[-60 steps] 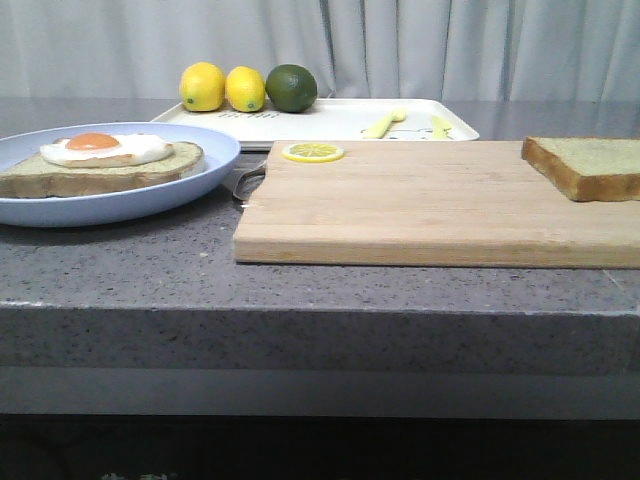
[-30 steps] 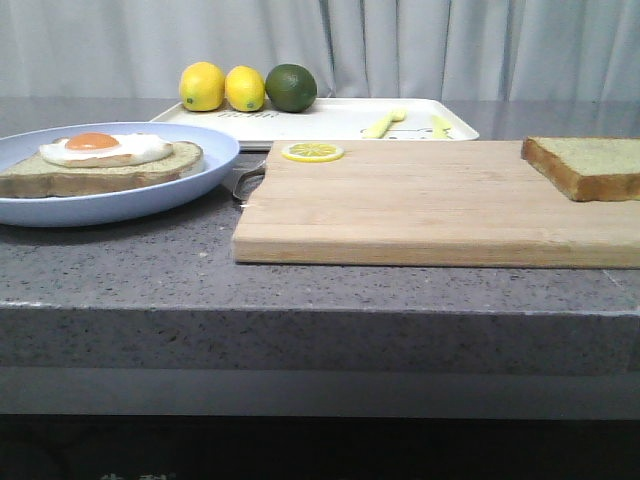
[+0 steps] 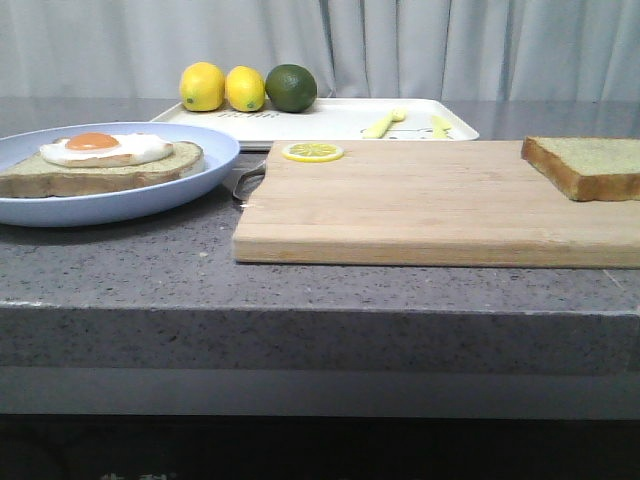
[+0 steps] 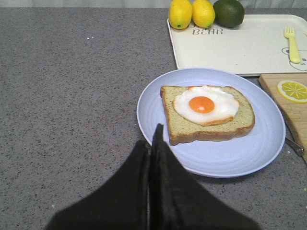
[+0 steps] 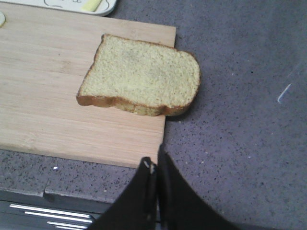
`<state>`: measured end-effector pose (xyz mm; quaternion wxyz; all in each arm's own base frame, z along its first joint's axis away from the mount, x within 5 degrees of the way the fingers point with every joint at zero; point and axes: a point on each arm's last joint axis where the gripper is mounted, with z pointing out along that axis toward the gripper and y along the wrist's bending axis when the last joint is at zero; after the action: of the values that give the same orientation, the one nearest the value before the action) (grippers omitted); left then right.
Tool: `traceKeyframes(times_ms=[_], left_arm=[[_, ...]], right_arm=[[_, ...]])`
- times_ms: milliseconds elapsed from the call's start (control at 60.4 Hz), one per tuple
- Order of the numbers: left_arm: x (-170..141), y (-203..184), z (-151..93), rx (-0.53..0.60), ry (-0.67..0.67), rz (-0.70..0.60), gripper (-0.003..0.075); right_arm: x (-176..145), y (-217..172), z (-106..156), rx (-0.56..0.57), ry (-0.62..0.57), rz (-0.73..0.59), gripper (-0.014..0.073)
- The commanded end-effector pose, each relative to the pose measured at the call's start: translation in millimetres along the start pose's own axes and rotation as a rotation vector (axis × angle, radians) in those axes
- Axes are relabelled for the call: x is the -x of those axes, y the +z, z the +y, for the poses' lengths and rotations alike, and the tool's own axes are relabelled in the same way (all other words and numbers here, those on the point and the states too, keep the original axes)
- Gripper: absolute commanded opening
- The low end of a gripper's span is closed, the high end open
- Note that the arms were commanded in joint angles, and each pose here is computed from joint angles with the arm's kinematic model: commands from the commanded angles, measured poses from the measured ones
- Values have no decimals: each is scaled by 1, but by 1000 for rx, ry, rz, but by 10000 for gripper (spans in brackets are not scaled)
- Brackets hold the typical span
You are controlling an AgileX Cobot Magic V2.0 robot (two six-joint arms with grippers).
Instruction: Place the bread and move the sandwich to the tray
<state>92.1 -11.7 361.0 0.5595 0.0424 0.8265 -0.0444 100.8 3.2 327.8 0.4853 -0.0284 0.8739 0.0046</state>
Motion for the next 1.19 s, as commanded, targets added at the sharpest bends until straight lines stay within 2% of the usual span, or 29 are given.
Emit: traceKeyframes(times_ms=[0, 83, 166, 248, 298, 348, 563, 662, 993, 1175], left_arm=[[15, -3, 0, -3, -9, -90, -4], [15, -3, 0, -3, -9, -92, 65], [15, -3, 0, -3, -9, -94, 206], [15, -3, 0, -3, -9, -94, 362], [15, -3, 0, -3, -9, -94, 436], [15, -3, 0, -3, -9, -94, 475], [15, -3, 0, -3, -9, -96, 452], [15, -3, 0, -3, -9, -95, 434], [15, -3, 0, -3, -9, -95, 399], [15, -3, 0, -3, -9, -91, 399]], right_arm=[[13, -1, -1, -8, 5, -53, 104], [13, 1, -1, -8, 5, -45, 294], [15, 1, -1, -9, 5, -64, 449], [16, 1, -2, -11, 5, -79, 526], [17, 1, -2, -9, 7, -84, 529], [17, 1, -1, -6, 11, -85, 529], [18, 3, 2, 34, 55, -68, 529], [26, 10, 4, 68, 84, 15, 529], [74, 52, 2, 91, 73, 267, 529], [95, 74, -18, 37, 124, 325, 528]])
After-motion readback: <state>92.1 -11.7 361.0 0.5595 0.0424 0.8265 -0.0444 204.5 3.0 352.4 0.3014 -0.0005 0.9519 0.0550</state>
